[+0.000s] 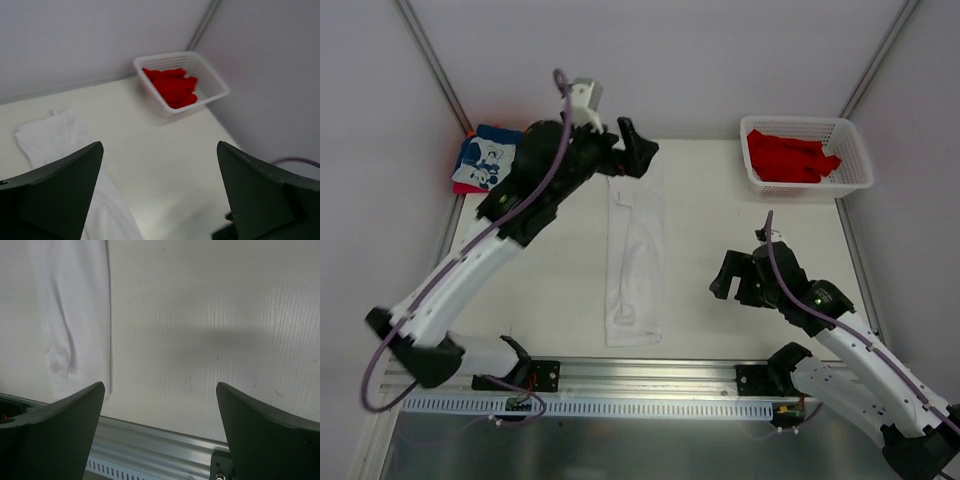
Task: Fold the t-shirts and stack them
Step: Fold the tshirt
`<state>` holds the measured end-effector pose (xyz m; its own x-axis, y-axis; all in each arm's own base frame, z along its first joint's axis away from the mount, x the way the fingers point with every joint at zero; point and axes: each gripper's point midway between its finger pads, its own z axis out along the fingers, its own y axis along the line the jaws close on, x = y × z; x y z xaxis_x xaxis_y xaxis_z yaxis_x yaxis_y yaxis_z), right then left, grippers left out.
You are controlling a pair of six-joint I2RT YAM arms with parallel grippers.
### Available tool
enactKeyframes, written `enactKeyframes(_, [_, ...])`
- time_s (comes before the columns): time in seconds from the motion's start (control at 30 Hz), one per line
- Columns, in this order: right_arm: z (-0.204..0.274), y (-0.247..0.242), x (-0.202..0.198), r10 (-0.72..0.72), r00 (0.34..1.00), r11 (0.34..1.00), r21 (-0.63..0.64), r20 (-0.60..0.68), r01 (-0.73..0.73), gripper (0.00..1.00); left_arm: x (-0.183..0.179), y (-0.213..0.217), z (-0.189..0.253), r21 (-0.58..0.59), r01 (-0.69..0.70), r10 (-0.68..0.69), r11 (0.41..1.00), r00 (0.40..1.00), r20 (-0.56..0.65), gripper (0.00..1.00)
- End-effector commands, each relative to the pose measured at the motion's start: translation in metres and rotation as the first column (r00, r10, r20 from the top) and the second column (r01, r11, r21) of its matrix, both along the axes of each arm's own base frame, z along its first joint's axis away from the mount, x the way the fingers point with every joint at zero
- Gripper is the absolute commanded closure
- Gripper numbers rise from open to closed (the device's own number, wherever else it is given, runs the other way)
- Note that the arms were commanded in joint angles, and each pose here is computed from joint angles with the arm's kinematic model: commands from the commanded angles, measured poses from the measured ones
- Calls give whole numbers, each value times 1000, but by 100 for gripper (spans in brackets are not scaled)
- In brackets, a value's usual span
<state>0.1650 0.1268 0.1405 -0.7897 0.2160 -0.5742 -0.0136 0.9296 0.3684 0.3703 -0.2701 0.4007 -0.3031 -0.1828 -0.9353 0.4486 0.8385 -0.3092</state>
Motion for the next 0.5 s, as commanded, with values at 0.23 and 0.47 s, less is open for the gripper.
enactKeyframes(0.23, [-23,30,15,-15,999,993,114,-33,19,1,-172,47,-204,-37,-91,62,995,875,-480,4])
enactKeyframes(0.47, [-79,56,-1,21,984,990,142,-175,4,0,-230,84,-319,31,-154,136,988,741,-658,14])
